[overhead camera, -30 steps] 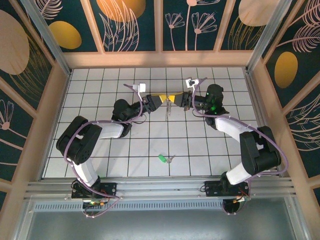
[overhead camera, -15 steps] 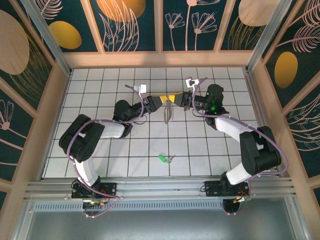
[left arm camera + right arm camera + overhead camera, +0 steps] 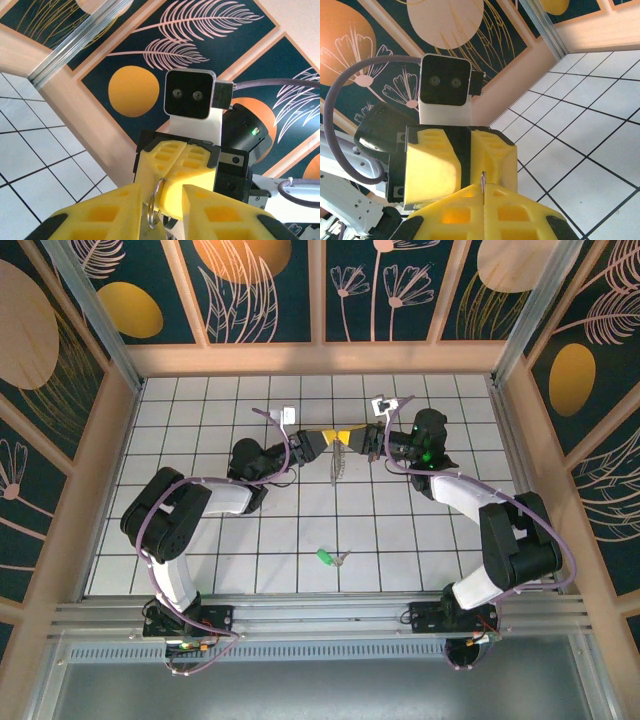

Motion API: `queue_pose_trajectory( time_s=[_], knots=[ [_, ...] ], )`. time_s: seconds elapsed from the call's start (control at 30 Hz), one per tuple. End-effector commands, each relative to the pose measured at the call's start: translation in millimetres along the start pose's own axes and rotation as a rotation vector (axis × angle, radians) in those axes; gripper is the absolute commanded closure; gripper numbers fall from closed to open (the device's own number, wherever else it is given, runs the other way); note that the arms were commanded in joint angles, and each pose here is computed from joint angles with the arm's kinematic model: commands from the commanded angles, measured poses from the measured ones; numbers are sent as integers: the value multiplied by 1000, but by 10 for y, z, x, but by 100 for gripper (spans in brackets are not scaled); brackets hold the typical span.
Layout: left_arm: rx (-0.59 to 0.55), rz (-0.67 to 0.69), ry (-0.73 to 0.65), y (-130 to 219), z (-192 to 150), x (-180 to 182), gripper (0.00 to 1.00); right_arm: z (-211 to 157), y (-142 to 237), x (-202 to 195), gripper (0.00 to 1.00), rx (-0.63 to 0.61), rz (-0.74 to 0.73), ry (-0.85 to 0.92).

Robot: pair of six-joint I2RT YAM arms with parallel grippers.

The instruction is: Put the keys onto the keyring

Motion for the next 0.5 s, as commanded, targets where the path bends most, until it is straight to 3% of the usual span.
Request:
queue_pose_trajectory(
  time_s=[0.0, 0.3, 0.47],
  knots=[
    [-14, -64, -33, -71, 58, -140, 76, 61, 44, 155, 100, -19, 35, 54],
    [-3, -80, -39, -93, 0, -178, 84, 72, 54, 149, 100, -24, 30, 55],
    [-9, -73, -38, -94, -1, -171, 100, 80, 62, 171, 100, -25, 34, 57]
  ],
)
Point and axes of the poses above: each hand's point on the last joint's axis, 136 mm out from that joint toward the fingers, its own y axis back along the fingers, its own x axis along the line the jaws close on, z = x × y, the point moved 1 cm from there along y, back along the fingers, and after that the axes turned 13 degrees about -y, right-handed, at the moved point
